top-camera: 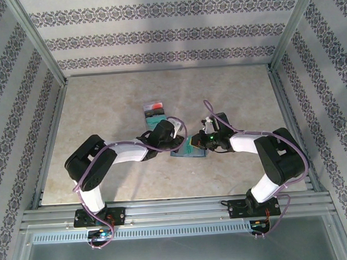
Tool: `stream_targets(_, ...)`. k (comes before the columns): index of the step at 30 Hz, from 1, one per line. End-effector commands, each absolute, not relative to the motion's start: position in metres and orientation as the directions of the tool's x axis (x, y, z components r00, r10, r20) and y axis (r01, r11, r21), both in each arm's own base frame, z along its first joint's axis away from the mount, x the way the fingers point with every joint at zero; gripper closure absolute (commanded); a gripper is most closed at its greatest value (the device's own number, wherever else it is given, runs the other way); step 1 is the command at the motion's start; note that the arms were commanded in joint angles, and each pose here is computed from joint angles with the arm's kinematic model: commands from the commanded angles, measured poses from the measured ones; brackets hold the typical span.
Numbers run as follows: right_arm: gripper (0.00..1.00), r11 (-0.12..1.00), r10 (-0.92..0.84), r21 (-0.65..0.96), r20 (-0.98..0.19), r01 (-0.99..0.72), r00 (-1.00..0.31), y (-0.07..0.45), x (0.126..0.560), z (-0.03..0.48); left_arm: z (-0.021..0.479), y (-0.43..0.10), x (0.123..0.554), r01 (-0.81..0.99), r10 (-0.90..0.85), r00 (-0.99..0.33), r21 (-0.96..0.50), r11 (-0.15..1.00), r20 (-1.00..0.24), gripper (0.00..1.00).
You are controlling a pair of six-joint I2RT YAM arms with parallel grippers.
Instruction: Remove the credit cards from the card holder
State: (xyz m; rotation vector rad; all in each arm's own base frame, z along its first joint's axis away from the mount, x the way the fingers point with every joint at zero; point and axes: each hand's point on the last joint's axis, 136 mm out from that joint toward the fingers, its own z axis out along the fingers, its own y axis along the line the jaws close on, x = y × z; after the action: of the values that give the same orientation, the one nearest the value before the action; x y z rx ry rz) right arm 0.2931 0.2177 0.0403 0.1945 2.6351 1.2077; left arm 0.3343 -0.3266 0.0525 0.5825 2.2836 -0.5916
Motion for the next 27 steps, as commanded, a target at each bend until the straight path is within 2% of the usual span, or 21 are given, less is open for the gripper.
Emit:
stream_targets(1, 0.97, 0.689, 0.197, 0.724, -0.169, 0.014, -0.966, 0.215, 0.289, 0.040, 0.043, -0.336, 0.331, 0.599, 0.289, -0.642, -0.229, 0.767, -0.710, 0.83)
stream_targets(13, 0.97, 0.710, 0.186, 0.704, -0.175, 0.009, -0.967, 0.206, 0.293, 0.049, 0.009, -0.305, 0.315, 0.544, 0.329, -0.701, -0.176, 0.820, -0.632, 0.90)
stream_targets(27, 0.97, 0.749, 0.153, 0.662, -0.231, -0.040, -0.961, 0.189, 0.290, 0.067, 0.004, -0.285, 0.292, 0.474, 0.257, -0.757, -0.234, 0.849, -0.601, 0.91)
